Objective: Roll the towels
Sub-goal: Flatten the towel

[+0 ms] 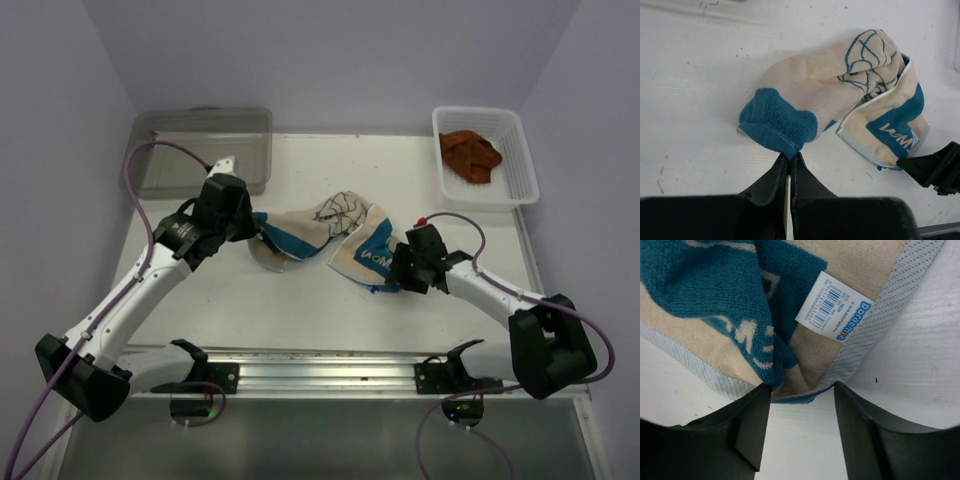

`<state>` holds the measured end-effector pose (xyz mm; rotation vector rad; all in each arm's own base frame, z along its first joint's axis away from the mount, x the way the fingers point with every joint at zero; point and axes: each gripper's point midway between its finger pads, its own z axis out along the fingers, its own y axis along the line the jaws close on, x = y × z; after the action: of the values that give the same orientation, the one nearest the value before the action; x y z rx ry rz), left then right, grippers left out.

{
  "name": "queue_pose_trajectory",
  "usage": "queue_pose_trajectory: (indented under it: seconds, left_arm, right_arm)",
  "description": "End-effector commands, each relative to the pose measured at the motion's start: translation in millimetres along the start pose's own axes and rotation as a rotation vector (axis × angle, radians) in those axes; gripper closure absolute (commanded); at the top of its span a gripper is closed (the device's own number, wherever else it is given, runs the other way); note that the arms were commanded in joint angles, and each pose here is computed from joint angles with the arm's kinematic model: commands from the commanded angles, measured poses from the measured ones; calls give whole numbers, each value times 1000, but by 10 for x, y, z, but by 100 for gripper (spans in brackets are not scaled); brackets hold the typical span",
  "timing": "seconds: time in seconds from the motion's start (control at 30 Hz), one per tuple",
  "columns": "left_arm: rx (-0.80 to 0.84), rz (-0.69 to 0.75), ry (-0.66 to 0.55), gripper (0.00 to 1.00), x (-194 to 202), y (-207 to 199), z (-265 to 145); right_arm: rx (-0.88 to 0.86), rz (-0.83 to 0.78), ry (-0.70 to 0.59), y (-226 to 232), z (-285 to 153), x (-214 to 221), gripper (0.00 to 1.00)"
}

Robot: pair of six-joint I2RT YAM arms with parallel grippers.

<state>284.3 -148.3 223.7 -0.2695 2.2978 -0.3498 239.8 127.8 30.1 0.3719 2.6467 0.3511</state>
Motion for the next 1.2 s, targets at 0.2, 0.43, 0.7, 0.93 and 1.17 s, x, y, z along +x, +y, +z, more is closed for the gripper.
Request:
queue_pose_trajectory:
  seconds: [0.2,0.43,0.7,0.93,1.17]
  left_arm:
    - [8,23,-82,100,-370,24,-202]
    - [-15,50,-149,100,-818,127,-224]
    - [-42,10,-363,100,-1815,306,-721]
    - [-70,-83,-372,100,-1908,703,-763]
    - [-75,-114,-136,100,-949,956,-183]
  right_arm:
    - [35,72,-58,-22,148,-123,100]
    - [38,10,-369,300,-719,-1588,100]
    - [12,-1,-755,582,-2351,-2904,100]
    - [74,17,-806,340,-2582,-2944,100]
    - [193,-20,-528,-31,-1711,-2428,40]
